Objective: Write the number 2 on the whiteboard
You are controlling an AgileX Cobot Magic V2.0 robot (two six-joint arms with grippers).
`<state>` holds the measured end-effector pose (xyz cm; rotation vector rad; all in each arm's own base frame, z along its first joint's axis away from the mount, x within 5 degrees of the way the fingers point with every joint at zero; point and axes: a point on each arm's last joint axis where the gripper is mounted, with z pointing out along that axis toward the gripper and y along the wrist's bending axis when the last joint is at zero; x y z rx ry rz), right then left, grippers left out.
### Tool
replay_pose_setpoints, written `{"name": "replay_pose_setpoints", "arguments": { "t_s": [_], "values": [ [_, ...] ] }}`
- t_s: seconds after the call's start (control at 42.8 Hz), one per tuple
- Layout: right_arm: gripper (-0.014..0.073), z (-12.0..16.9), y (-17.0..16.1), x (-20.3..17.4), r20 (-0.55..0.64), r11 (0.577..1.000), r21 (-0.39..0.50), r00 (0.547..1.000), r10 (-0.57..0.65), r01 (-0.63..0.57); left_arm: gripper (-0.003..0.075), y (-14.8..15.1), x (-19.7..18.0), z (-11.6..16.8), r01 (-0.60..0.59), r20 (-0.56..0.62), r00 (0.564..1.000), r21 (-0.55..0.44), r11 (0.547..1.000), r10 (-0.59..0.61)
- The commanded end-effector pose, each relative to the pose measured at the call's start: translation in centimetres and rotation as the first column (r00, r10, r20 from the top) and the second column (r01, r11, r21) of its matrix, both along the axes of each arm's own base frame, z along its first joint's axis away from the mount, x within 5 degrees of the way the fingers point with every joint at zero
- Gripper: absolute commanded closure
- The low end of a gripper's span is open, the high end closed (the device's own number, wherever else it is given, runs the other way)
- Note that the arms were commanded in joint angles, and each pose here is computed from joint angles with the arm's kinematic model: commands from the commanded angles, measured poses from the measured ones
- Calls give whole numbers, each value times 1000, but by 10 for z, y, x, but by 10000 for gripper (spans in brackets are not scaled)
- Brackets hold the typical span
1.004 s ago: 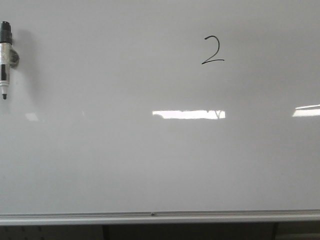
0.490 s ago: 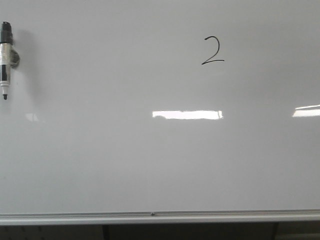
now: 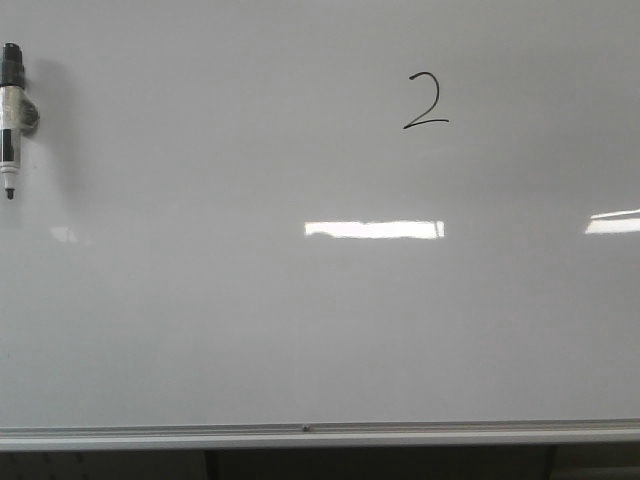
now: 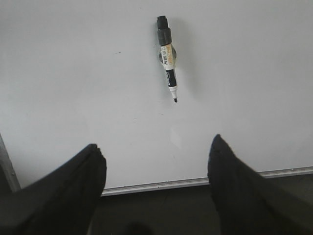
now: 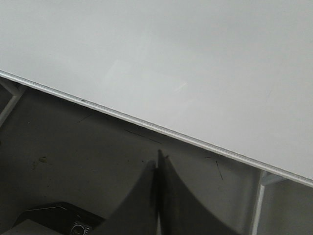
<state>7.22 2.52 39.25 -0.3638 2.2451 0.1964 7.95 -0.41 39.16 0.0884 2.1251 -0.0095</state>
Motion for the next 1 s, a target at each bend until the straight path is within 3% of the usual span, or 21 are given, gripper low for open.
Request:
{"name": "replay_pose_setpoints", "arguments": {
  "t_s": [0.0, 0.093, 0.327, 0.397, 0.981],
  "values": [
    [664, 12, -1, 2, 74, 1000, 19, 997, -17, 16, 283, -3, 1, 14, 25, 87, 996, -40, 999, -22],
    [664, 12, -1, 2, 74, 1000, 19, 997, -17, 16, 325, -4, 1, 14, 30, 90, 996, -49, 998, -25],
    [664, 12, -1, 2, 74, 1000, 19, 997, -17, 16, 669, -4, 1, 14, 30, 90, 996, -49, 998, -25],
    [664, 12, -1, 2, 74, 1000, 19, 997, -17, 16, 740, -4, 1, 14, 30, 90, 996, -49, 998, -25],
    [664, 12, -1, 2, 74, 1000, 19, 997, -17, 16, 741, -4, 1, 14, 30, 90, 996, -49, 998, -25]
  ]
}}
